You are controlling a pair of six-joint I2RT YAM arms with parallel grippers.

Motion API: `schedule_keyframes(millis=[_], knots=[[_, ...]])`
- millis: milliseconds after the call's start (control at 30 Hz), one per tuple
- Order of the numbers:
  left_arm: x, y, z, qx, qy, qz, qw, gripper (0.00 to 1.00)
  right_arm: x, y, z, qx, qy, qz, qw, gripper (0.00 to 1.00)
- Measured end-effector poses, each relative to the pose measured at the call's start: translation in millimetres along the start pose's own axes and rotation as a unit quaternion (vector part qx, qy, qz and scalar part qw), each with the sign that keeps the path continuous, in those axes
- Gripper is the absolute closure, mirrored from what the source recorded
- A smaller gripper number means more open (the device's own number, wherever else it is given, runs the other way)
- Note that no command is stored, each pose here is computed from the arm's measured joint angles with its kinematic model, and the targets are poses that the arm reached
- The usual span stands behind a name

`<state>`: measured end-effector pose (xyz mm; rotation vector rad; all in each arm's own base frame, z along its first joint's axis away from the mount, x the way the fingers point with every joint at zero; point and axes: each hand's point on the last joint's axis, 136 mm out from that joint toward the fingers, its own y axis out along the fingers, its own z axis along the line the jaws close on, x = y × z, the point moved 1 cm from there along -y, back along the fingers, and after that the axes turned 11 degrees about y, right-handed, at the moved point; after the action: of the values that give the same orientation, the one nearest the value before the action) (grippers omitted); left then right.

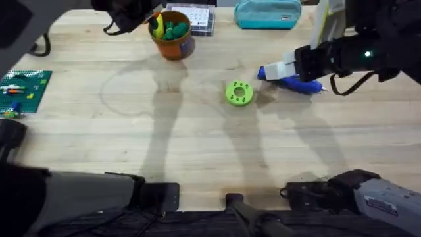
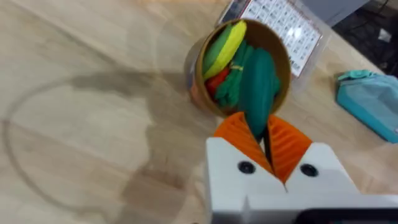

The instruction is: Pick up the gripper from the table and insert it into the empty holder that is missing its gripper. Then pick up a screw, insert it into the mounting hole, and use the screwdriver to tighten it. Finally, clean up the table by picking up the vegetable and placing it into the bucket.

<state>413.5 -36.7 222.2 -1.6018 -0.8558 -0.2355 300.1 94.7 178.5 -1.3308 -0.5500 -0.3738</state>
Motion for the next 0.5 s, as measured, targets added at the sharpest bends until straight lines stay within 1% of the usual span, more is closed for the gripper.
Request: schedule_keyframes(millis=[133, 233, 267, 367, 400, 500], knots=[[6.6, 27, -8.7, -0.011, -0.001, -0.008, 1.0, 0.972, 0, 0, 0, 0.0, 0.0, 0.0, 1.0, 0.029], [6.5, 51, -14.4, -0.019, -0.001, -0.006, 1.0, 0.969, 0, 0, 0, 0.0, 0.0, 0.0, 1.0, 0.029], [5.9, 57, -15.4, -0.02, -0.001, -0.004, 1.0, 0.944, 0, 0, 0, 0.0, 0.0, 0.001, 1.0, 0.029], [3.1, 70, -17.4, -0.024, 0.001, 0.001, 1.0, 0.828, 0, 0, 0, 0.0, 0.0, 0.001, 1.0, 0.029], [2.0, 72, -17.6, -0.024, 0.001, 0.004, 1.0, 0.779, 0, 0, 0, 0.0, 0.0, 0.001, 1.0, 0.029], [0.0, 76, -17.9, -0.025, 0.001, 0.008, 1.0, 0.675, 0, 0, 0, 0.0, 0.0, 0.001, 1.0, 0.029]])
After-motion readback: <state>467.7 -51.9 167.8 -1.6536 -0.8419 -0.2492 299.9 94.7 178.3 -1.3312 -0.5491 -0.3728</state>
